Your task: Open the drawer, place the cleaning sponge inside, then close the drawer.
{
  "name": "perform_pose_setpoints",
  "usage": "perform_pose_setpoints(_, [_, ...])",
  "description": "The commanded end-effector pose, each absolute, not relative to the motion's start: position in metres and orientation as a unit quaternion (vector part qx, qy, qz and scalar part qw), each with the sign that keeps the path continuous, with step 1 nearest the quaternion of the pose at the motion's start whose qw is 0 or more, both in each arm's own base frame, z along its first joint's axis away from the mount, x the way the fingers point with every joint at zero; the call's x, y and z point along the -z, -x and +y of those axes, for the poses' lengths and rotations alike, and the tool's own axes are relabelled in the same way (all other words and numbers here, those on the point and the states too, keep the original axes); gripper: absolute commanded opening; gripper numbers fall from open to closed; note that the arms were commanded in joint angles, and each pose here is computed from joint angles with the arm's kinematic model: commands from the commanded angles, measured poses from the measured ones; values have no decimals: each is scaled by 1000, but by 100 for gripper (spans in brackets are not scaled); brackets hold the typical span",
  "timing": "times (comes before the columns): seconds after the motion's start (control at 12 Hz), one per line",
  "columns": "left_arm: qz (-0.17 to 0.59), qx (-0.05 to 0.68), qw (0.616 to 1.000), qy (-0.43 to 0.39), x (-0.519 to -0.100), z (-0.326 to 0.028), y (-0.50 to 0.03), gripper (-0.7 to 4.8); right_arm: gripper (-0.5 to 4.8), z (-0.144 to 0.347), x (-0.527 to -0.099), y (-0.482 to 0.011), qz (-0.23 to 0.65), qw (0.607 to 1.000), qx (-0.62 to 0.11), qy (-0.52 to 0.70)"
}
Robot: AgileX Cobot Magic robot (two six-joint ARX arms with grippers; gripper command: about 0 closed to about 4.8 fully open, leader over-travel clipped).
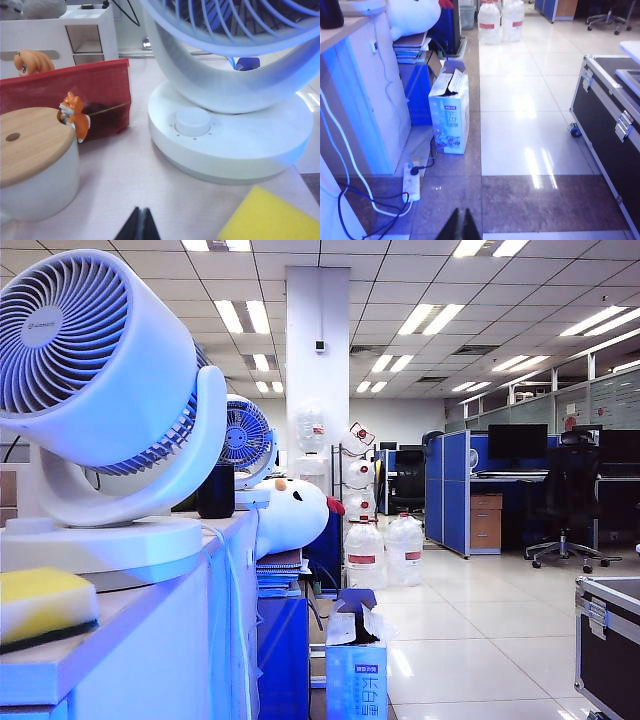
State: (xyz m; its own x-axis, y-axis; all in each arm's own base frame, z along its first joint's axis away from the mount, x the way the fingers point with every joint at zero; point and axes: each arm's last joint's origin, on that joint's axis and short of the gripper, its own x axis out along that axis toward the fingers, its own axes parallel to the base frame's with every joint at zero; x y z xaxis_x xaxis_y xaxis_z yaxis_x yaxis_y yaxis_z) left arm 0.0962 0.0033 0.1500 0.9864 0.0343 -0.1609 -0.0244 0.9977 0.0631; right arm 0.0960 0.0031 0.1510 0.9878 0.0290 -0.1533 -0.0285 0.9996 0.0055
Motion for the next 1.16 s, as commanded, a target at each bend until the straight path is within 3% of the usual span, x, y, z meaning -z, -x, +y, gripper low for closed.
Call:
perform_pose_setpoints(0.08, [93, -14, 995, -34, -147, 3, -96, -5, -6, 3, -152, -97, 58, 998, -13, -2])
perform_pose_setpoints(0.33, [88, -15, 996, -31, -148, 3, -96, -5, -5, 3, -159, -97, 33, 999, -12, -30])
perform_pose_setpoints(0.5, [42, -40, 998, 31, -160, 5, -96, -5, -6, 2, -176, -94, 0, 997, 7, -74])
perform_pose_setpoints(0.58, [4, -53, 996, 73, -182, 5, -92, -5, -6, 0, -196, -89, -26, 996, 26, -80])
perform_pose_setpoints(0.83, [-57, -55, 994, 79, -241, 5, -71, -5, -6, -1, -242, -78, -45, 994, 35, -91])
perform_pose_setpoints(1.08, [-25, -75, 996, 34, -299, 5, -56, -5, -6, 1, -300, -86, -41, 994, 18, -99])
perform_pose_setpoints(1.16, [-1, -76, 997, 30, -322, 5, -54, -5, -6, 3, -325, -97, -26, 994, -20, -101])
